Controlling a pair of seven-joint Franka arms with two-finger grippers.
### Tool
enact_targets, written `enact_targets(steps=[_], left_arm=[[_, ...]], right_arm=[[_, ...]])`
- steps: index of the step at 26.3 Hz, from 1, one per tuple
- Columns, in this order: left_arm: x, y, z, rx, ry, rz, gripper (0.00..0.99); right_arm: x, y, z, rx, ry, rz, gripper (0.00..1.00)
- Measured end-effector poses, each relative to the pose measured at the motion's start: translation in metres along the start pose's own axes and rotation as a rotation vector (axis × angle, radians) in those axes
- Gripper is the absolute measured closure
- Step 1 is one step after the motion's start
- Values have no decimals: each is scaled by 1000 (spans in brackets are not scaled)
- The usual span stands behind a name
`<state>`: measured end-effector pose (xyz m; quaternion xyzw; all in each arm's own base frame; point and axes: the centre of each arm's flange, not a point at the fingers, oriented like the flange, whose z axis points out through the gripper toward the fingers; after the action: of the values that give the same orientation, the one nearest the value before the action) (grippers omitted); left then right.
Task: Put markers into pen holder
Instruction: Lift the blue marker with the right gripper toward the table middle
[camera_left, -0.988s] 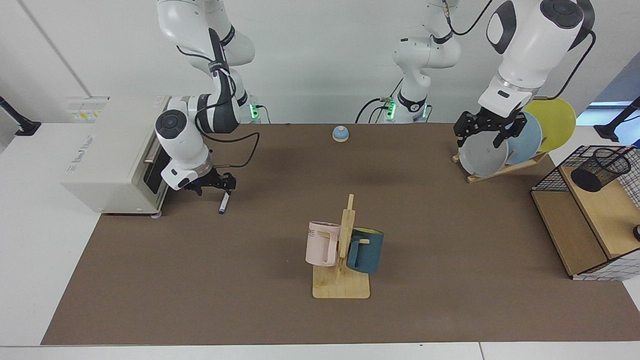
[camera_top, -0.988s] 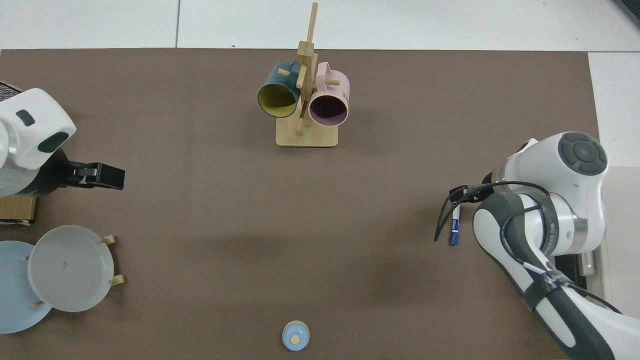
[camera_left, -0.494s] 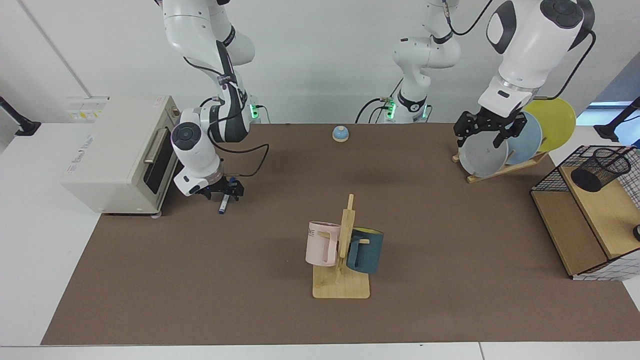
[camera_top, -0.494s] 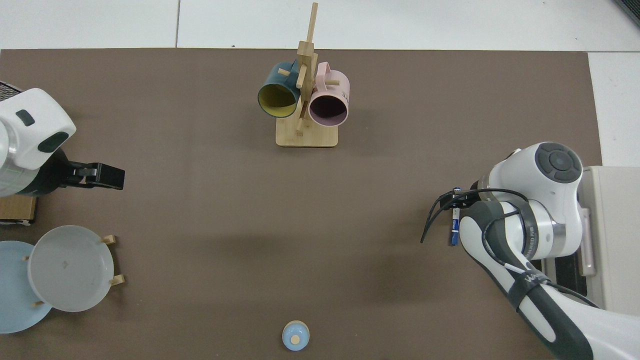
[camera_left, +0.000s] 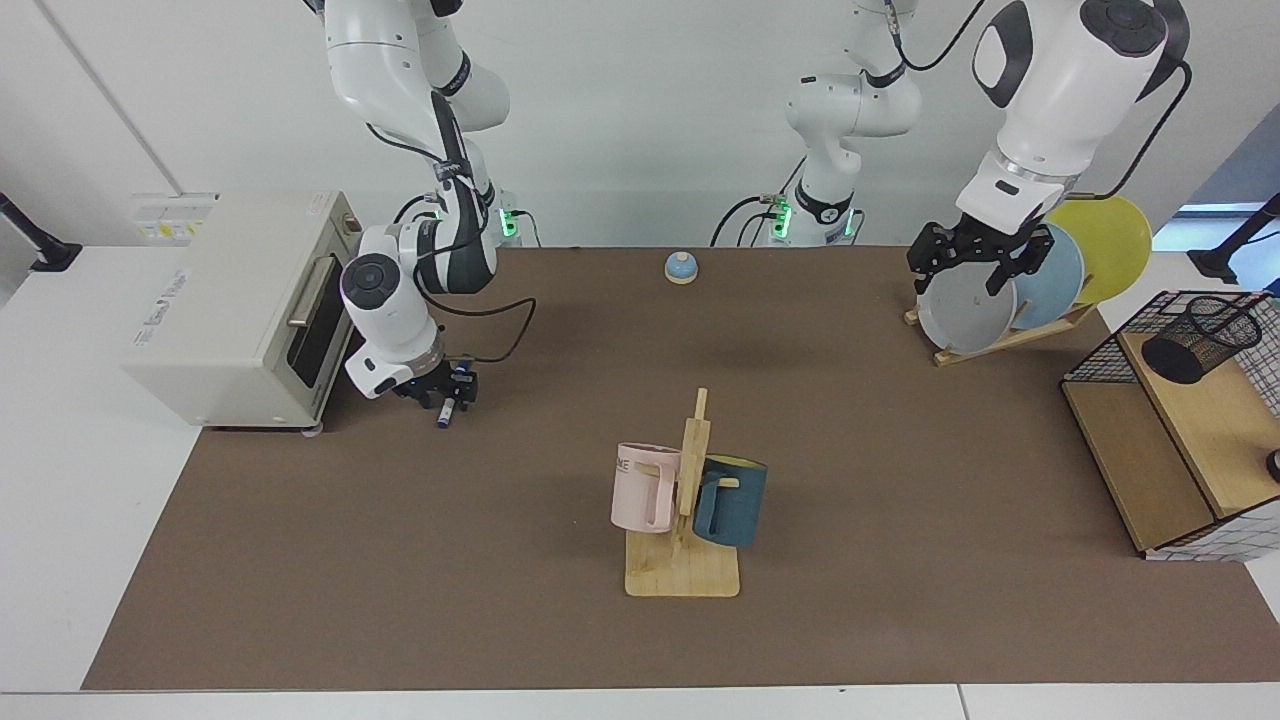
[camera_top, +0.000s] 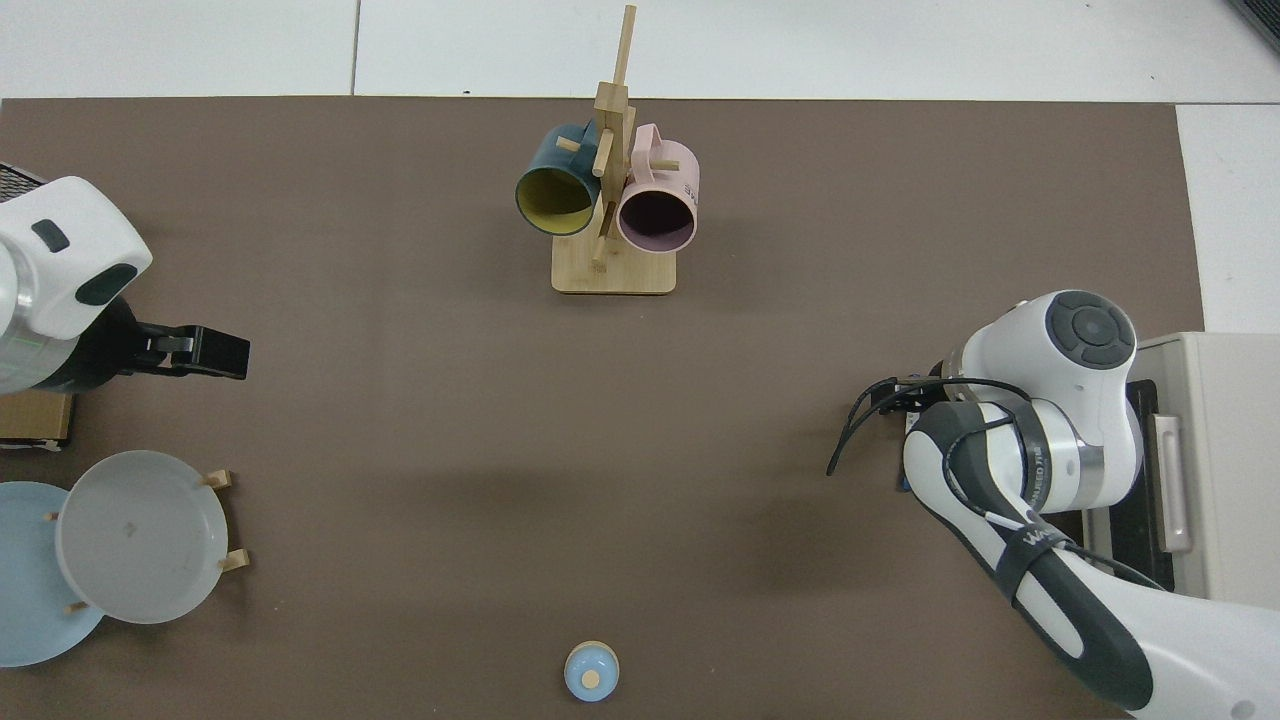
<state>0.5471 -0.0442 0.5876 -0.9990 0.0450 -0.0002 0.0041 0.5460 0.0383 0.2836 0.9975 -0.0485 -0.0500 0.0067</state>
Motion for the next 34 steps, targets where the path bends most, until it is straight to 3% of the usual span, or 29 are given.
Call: enact_targets(steps=[4,6,9,18,20,24,29,34], left_arm=[[0,0,0,0,0,0,0],[0,0,0,0,0,0,0],[0,0,0,0,0,0,0],[0,0,0,0,0,0,0],[0,0,0,0,0,0,0],[0,0,0,0,0,0,0],[0,0,0,0,0,0,0],[0,0,0,0,0,0,0]], right_arm=[[0,-5,-2,1,5,-8,546],[0,-8,-3,1,7,-13,718],[1,-8,-4,1,8,-14,833],[5,-12,-16,4,-13,82,833],[9,-21,-30,31,-28,136,833],[15,-56,-69,121,-68,227,833],[19,-80,-110,186,-90,340,833],[22,-97,-141,296,-130,463,833]])
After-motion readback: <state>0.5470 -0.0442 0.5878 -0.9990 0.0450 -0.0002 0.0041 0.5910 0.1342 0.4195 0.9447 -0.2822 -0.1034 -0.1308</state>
